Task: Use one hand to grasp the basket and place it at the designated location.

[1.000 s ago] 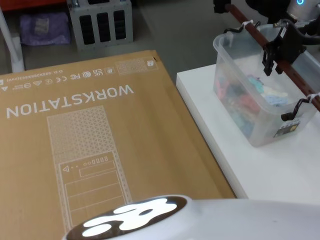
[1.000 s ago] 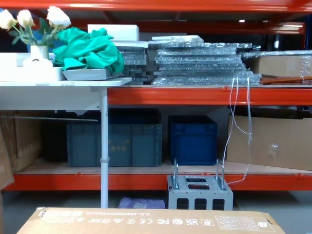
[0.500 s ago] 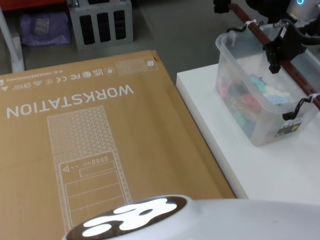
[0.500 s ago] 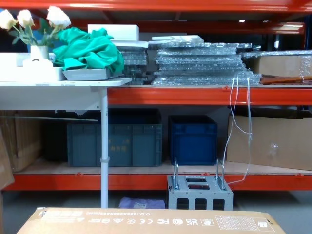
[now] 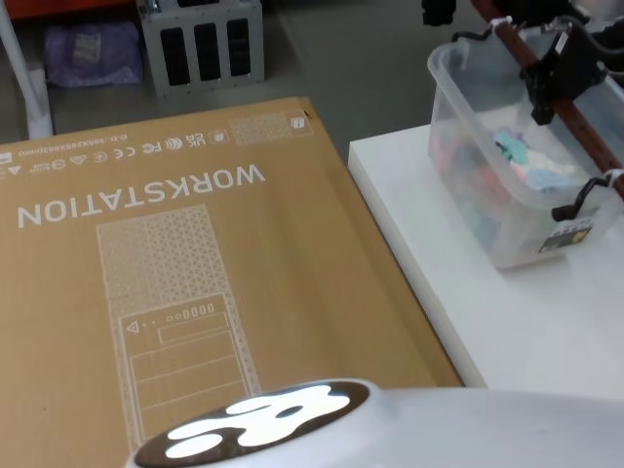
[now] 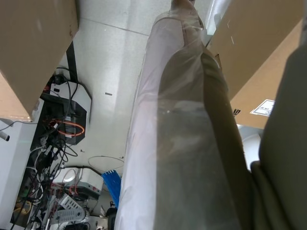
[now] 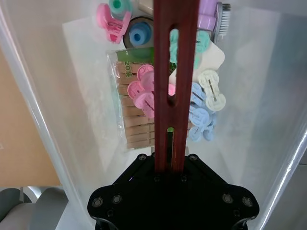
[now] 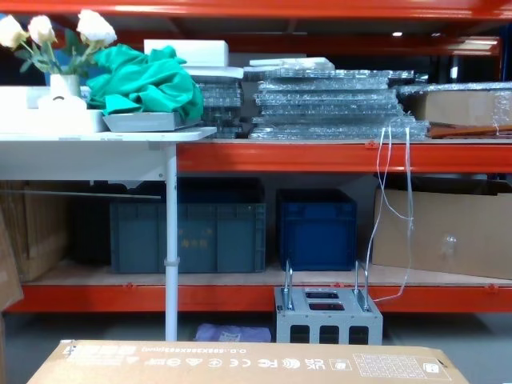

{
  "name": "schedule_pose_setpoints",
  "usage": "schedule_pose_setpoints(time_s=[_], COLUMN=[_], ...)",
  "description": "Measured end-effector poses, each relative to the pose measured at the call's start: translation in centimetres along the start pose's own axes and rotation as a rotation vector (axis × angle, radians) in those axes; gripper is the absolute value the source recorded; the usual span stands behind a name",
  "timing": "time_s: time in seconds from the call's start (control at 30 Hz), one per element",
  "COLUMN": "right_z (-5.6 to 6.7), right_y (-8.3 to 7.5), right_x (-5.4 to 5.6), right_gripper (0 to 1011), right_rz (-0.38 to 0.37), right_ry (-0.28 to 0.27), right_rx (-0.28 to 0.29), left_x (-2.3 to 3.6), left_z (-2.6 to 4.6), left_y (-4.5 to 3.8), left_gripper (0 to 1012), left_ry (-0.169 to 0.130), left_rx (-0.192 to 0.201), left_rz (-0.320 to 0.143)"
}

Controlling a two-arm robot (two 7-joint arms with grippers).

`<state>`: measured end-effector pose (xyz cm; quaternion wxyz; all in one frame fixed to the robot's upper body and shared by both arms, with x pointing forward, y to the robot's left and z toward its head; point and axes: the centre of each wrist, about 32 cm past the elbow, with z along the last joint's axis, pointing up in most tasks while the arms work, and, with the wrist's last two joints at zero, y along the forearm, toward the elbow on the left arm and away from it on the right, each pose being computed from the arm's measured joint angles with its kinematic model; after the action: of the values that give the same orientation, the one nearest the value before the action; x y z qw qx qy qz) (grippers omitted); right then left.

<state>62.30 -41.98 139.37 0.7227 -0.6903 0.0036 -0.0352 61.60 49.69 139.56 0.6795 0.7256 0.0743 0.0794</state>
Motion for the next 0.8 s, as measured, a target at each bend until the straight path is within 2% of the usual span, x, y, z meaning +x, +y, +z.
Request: schedule_pose_setpoints(time_s=[0.07,0.27,0.47,0.77,0.8], right_z=[0.2,1.2,1.8,2.7,3.2], right_y=[-0.4,-3.2,-4.5,-5.5,-6.0], right_x=[0.0,0.0,0.1,0.6,1.0], right_gripper=[0,0,0,0,0], right_rz=[-0.004,-0.028,-0.034,-0.036,-0.038], right_ry=[-0.006,-0.037,-0.056,-0.084,-0.102], right_rx=[-0.003,-0.017,-0.026,-0.036,-0.039], left_x=[0.00,0.00,0.00,0.00,0.00], left_z=[0.00,0.00,0.02,0.00,0.00], left_y=[0.00,0.00,0.00,0.00,0.01], left_gripper=[0,0,0,0,0], left_ry=[0.000,0.000,0.000,0.000,0.000], left_rx=[0.000,0.000,0.000,0.000,0.000], left_rz=[0.000,0.000,0.000,0.000,0.000])
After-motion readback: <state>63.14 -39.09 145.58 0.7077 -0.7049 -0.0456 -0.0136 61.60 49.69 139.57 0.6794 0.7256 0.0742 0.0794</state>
